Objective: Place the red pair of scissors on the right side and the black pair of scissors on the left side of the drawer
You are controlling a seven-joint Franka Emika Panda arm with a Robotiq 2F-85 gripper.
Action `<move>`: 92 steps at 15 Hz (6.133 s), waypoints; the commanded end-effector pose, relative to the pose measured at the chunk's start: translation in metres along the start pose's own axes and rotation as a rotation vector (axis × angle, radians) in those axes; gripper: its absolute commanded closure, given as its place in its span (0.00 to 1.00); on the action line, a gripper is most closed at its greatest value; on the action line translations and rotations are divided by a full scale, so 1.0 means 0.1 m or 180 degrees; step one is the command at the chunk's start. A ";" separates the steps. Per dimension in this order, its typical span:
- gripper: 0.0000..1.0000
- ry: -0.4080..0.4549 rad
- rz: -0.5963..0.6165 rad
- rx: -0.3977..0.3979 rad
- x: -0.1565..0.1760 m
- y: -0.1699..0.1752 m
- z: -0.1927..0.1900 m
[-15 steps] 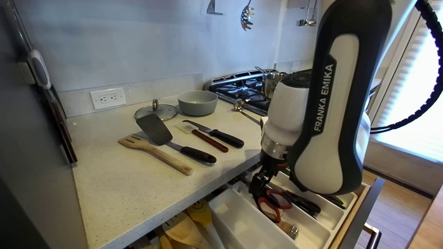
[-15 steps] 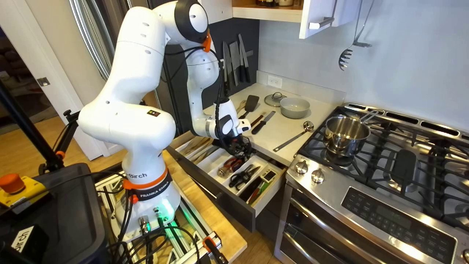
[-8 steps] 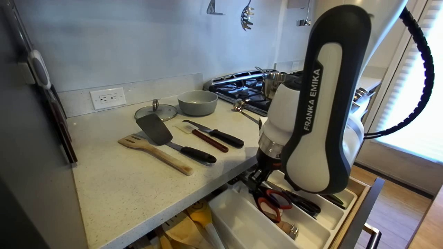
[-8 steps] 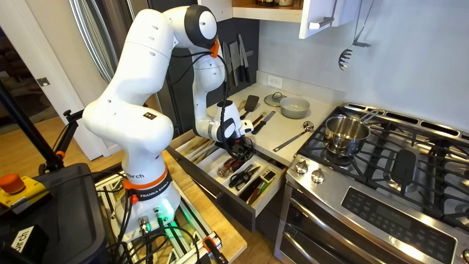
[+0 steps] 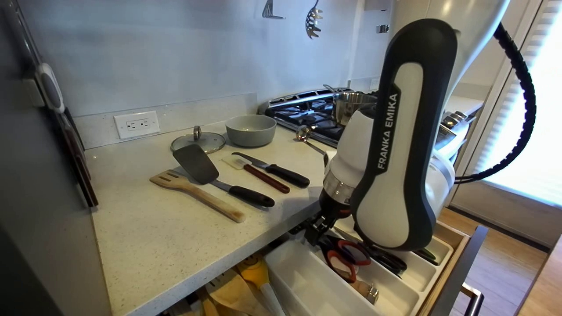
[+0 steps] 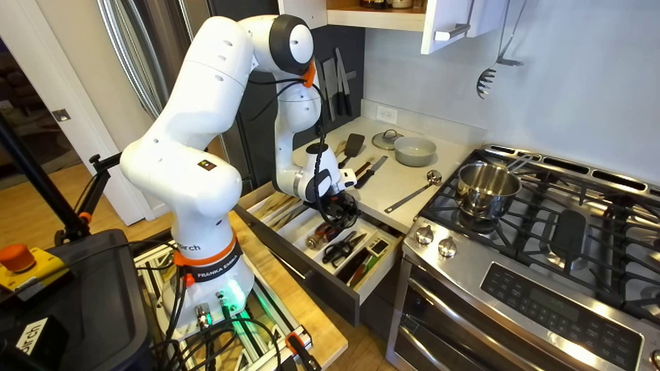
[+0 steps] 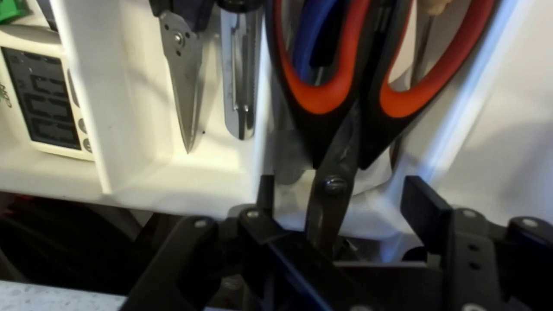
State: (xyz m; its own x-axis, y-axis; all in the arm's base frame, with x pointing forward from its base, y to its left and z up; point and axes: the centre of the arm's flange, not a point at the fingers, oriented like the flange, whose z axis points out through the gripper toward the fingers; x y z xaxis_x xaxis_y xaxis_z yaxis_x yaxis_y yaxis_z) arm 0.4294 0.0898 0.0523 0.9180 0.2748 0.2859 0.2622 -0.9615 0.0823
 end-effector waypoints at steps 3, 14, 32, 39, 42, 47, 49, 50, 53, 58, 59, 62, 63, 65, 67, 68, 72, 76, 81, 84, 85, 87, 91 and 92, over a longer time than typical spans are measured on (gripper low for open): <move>0.55 0.0031 -0.0018 0.0056 -0.05 0.01 0.15; 0.87 -0.0025 0.0004 0.0131 -0.12 0.03 0.19; 0.93 -0.0521 0.0223 0.0256 -0.10 -0.01 -0.24; 0.93 -0.0833 0.0284 0.0110 -0.11 0.07 -0.33; 0.93 -0.0999 0.0242 0.0006 -0.16 0.21 -0.35; 0.93 -0.1000 0.0225 -0.0078 -0.34 0.39 -0.39; 0.93 -0.0934 0.0184 -0.0154 -0.42 0.45 -0.43; 0.93 -0.0875 0.0168 -0.0183 -0.45 0.50 -0.45; 0.93 -0.0709 0.0166 -0.0275 -0.54 0.68 -0.49; 0.93 -0.0492 0.0144 -0.0336 -0.66 0.94 -0.47; 0.93 -0.0466 0.0144 -0.0330 -0.68 0.97 -0.45; 0.93 -0.0351 0.0217 -0.0302 -0.75 1.14 -0.43; 0.93 -0.0333 0.0237 -0.0299 -0.76 1.19 -0.42; 0.93 -0.0289 0.0252 -0.0235 -0.79 1.27 -0.37; 0.93 -0.0287 0.0240 -0.0213 -0.81 1.36 -0.33; 0.93 -0.0285 0.0236 -0.0207 -0.82 1.40 -0.30; 0.93 -0.0246 0.0251 -0.0209 -0.90 1.55 -0.26; 0.87 -0.0195 0.0259 -0.0238 -0.95 1.60 -0.21; 0.93 -0.0154 0.0271 -0.0212 -0.93 1.56 -0.14; 0.92 -0.0140 0.0247 -0.0176 -0.88 1.51 -0.05; 0.60 -0.0138 0.0235 -0.0161 -0.87 1.49 -0.03; 0.46 -0.0142 0.0224 -0.0144 -0.85 1.46 0.01; 0.12 -0.0109 0.0231 -0.0129 -0.84 1.44 -0.05; 0.04 -0.0096 0.0238 -0.0083 -0.83 1.42 -0.10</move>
State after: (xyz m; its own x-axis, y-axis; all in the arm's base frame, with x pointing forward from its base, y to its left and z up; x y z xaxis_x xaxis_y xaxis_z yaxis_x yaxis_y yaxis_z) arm 0.3919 -0.0707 0.0478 0.9473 0.2073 0.2442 0.1843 -0.9763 0.1136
